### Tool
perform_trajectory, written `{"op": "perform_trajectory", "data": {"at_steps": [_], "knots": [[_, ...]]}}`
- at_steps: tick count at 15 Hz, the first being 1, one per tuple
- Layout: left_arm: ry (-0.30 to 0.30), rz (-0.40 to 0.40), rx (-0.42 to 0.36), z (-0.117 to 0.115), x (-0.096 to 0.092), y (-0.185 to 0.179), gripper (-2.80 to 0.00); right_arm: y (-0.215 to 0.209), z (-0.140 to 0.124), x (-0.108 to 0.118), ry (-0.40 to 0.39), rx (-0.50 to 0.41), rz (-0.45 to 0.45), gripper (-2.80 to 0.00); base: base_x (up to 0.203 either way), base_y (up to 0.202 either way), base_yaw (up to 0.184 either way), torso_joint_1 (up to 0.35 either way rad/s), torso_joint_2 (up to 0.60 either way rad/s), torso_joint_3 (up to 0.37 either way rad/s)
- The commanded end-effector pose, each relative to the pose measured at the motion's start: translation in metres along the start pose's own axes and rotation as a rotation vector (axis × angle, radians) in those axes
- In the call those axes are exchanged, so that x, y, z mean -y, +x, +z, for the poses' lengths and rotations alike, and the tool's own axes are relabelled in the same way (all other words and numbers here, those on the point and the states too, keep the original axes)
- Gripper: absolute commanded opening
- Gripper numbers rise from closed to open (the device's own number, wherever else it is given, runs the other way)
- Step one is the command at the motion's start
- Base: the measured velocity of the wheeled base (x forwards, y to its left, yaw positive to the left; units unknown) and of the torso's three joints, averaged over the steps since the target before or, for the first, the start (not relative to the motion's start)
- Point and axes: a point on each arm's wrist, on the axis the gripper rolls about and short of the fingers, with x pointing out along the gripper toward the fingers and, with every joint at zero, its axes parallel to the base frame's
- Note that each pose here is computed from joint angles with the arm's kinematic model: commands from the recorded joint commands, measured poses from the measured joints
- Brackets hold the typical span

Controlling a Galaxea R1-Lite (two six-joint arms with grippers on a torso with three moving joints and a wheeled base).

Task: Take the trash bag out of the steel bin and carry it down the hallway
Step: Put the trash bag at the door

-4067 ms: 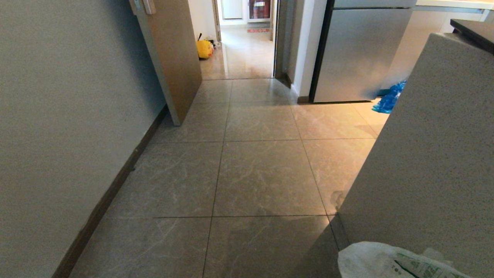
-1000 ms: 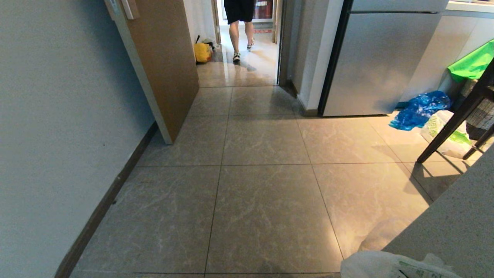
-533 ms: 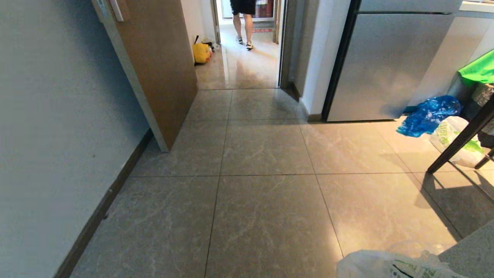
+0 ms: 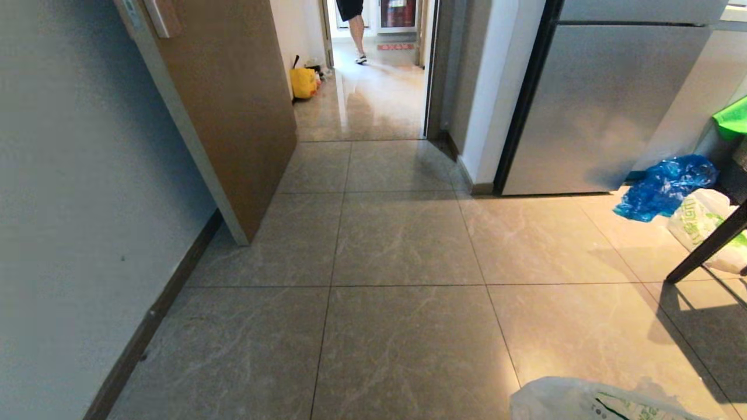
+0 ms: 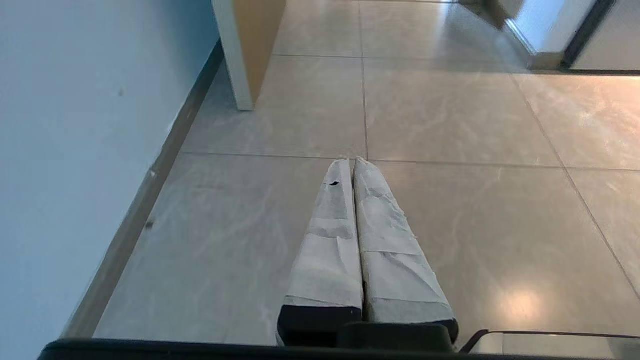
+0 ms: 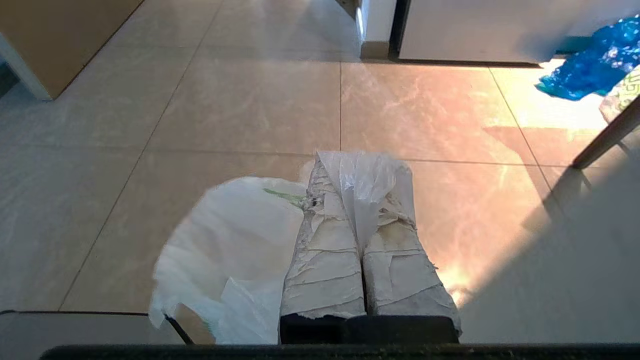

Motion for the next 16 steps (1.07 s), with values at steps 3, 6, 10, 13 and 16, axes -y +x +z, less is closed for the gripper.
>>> {"op": "perform_trajectory", "data": {"at_steps": [3,6,10,13,16], "knots": [[0.0,0.001,0.0,0.0,0.0,0.0,-2.8,0.0001,0.0001,0.0,-0.001,-0.001,0.001,-2.8,0.193,0.0,0.0,0.006,0.0,0.001],[0.001,0.001,0.0,0.0,0.0,0.0,-2.8,0.0001,0.0001,0.0,-0.001,-0.001,0.002,-2.8,0.191,0.0,0.002,0.005,0.0,0.001],[-0.001,0.001,-0.001,-0.0001,0.0,0.0,-2.8,0.0001,0.0001,0.0,-0.001,-0.001,0.0,-2.8,0.191,0.0,0.001,0.003,0.01,0.005],[-0.001,0.001,-0.001,-0.0001,0.0,0.0,-2.8,0.0001,0.0001,0.0,-0.001,-0.001,0.0,-2.8,0.194,0.0,0.001,0.004,0.0,0.001],[-0.001,0.001,0.0,0.0,0.0,0.0,-2.8,0.0001,0.0001,0.0,-0.001,-0.001,0.0,-2.8,0.193,0.0,0.001,0.003,0.0,0.0]]}}
